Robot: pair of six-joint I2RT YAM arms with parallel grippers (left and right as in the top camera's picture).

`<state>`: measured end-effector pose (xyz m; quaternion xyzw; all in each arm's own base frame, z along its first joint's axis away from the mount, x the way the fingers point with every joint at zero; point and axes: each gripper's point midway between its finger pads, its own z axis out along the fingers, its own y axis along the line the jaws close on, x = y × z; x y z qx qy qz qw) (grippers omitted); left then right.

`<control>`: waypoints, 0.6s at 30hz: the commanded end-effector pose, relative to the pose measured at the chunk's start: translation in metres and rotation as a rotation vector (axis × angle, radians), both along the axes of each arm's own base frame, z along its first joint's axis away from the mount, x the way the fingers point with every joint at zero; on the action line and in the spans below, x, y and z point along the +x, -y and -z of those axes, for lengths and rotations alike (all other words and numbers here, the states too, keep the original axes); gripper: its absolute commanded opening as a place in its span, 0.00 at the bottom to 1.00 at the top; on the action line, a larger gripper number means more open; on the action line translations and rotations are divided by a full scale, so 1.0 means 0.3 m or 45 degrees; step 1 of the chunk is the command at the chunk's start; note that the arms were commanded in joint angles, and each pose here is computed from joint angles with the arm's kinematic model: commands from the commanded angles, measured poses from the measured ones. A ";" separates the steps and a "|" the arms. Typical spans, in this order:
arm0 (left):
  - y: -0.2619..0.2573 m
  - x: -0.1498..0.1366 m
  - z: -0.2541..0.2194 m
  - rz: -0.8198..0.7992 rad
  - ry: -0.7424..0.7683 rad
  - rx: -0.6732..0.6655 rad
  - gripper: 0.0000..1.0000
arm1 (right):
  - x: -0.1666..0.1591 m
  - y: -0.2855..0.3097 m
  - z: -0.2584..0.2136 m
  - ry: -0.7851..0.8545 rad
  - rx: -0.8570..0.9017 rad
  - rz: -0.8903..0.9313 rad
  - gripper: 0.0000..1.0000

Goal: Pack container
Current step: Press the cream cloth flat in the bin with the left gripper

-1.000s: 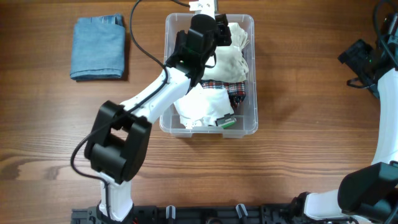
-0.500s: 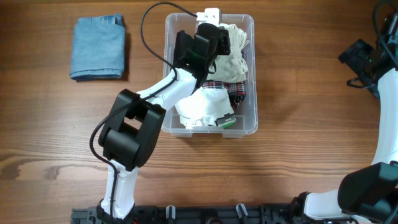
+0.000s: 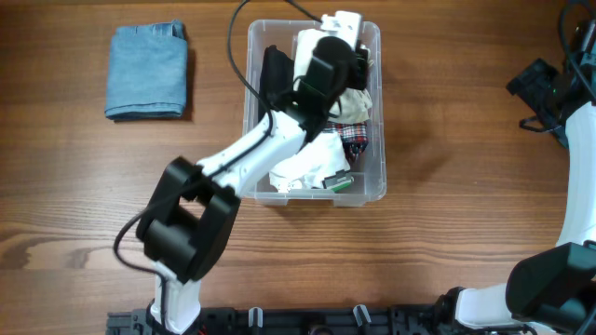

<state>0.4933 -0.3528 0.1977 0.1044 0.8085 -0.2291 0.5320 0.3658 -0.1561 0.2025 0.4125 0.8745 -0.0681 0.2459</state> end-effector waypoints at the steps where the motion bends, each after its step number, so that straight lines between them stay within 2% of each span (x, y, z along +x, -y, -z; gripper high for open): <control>1: -0.019 -0.038 0.033 -0.048 -0.038 0.133 0.04 | 0.001 0.004 0.006 -0.001 0.001 0.018 1.00; 11: -0.066 -0.044 0.330 -0.078 -0.244 0.314 0.04 | 0.001 0.004 0.006 -0.001 0.001 0.018 1.00; 18: -0.073 -0.051 0.405 -0.097 -0.305 0.326 0.04 | 0.001 0.004 0.006 -0.001 0.001 0.018 1.00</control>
